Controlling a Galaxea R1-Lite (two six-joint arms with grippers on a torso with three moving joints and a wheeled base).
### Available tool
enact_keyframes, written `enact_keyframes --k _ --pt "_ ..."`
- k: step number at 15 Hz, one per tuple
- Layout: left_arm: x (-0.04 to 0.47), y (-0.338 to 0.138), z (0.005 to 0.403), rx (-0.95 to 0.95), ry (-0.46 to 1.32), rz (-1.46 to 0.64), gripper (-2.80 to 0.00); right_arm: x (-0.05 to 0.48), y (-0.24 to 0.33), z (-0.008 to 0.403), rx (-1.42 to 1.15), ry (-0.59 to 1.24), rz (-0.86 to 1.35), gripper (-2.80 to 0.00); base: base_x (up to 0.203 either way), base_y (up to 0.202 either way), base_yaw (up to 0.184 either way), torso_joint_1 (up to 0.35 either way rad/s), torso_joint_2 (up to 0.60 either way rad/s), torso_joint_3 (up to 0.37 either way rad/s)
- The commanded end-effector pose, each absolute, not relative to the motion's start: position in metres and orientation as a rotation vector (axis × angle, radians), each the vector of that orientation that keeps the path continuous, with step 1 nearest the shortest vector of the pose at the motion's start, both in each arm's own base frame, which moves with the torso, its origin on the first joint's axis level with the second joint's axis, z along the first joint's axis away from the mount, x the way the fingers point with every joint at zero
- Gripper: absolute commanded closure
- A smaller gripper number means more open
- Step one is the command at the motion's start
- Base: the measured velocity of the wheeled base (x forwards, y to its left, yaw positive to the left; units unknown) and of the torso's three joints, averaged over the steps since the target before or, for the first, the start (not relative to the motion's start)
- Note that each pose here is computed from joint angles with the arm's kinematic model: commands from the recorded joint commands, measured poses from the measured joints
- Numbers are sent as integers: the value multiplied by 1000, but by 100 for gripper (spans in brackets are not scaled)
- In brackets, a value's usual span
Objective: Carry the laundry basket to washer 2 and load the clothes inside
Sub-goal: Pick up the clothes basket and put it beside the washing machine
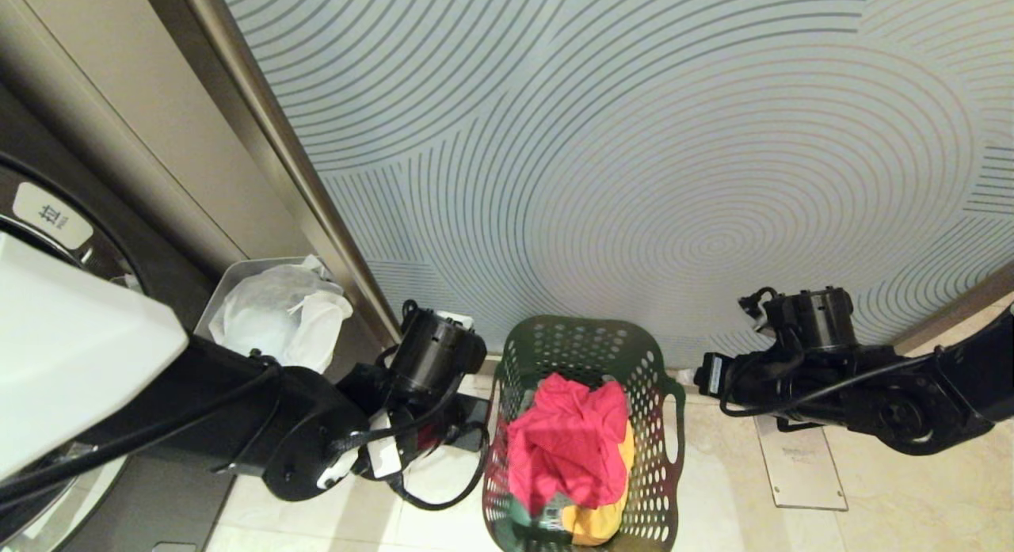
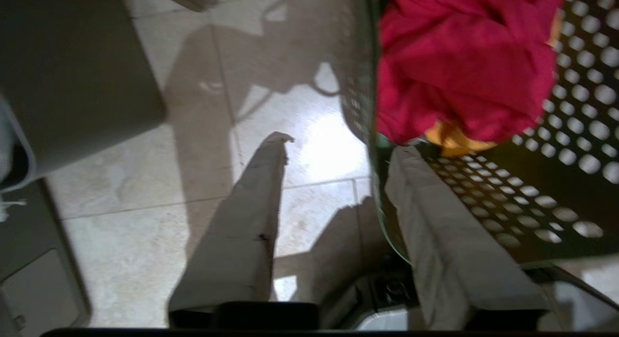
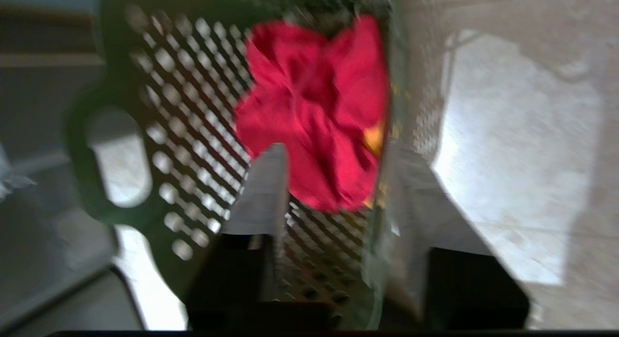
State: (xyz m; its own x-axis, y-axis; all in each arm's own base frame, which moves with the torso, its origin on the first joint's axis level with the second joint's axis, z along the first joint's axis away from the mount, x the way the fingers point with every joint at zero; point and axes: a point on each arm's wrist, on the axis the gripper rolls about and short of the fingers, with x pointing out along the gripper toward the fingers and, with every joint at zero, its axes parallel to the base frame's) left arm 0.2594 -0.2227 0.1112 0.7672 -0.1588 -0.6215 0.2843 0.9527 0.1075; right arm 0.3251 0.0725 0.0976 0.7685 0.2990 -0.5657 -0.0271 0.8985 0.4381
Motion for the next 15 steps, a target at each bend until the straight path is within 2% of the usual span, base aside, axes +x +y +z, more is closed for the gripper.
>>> enact_keyframes --k 1,8,12,15 --pt "274 -224 105 208 655 -202 -280 333 75 106 455 648 190 -280 0 0 0 0 0 0" --pt "292 -202 112 262 643 -151 -280 342 82 101 579 801 262 -280 0 0 0 0 0 0" --pt "294 -204 104 264 660 -155 -280 346 80 93 575 990 207 -280 0 0 0 0 0 0" --pt "295 -204 103 265 662 -155 -280 350 81 84 575 1039 202 -280 0 0 0 0 0 0"
